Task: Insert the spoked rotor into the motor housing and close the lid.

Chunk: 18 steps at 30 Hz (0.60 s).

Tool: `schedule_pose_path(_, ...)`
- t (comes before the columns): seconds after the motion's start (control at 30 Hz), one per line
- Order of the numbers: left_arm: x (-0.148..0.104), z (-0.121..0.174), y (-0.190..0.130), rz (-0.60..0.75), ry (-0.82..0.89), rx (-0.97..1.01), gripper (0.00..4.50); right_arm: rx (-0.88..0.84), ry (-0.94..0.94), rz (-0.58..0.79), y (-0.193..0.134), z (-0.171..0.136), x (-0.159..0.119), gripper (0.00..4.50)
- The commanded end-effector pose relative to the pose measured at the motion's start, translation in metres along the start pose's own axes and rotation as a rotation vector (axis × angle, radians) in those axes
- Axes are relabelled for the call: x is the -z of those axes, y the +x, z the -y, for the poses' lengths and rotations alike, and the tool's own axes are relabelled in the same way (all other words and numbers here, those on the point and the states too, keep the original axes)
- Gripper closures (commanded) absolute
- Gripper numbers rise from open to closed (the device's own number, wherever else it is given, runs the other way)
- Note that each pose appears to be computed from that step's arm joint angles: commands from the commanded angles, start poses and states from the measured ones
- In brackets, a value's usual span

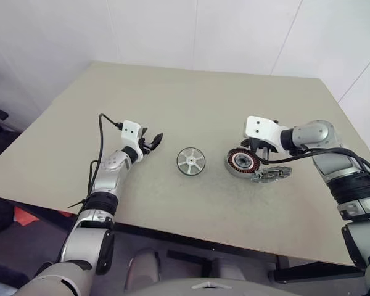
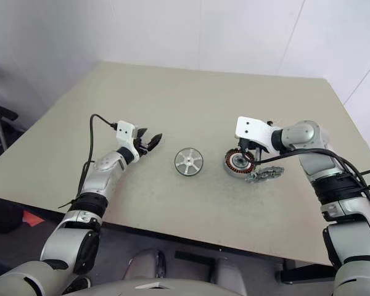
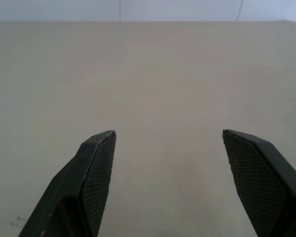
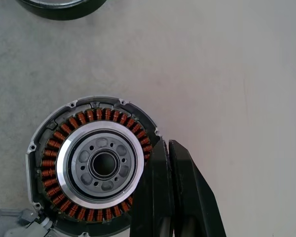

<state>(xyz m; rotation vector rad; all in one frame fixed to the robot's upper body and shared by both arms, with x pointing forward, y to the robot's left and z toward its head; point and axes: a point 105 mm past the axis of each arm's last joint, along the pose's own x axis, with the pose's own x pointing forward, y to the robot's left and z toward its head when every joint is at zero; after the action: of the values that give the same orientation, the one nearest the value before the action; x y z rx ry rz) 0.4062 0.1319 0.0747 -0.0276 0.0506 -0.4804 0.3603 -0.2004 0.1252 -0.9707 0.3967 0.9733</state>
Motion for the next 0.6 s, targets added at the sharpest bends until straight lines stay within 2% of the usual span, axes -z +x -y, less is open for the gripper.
schedule_pose_path(0.03, -0.018, 0.0, 0.004, 0.057, 0.036, 0.008, 0.81, 0.004, -0.018, -0.017, 0.0, -0.003, 0.003, 4.49)
schedule_pose_path(0.33, -0.017, -0.001, 0.002, 0.055, 0.038, 0.003, 0.81, 0.002, -0.003, -0.062, -0.005, -0.007, 0.017, 4.49)
schedule_pose_path(0.6, -0.017, -0.001, 0.002, 0.055, 0.038, 0.002, 0.81, 0.003, -0.001, -0.064, -0.014, -0.011, 0.018, 4.49)
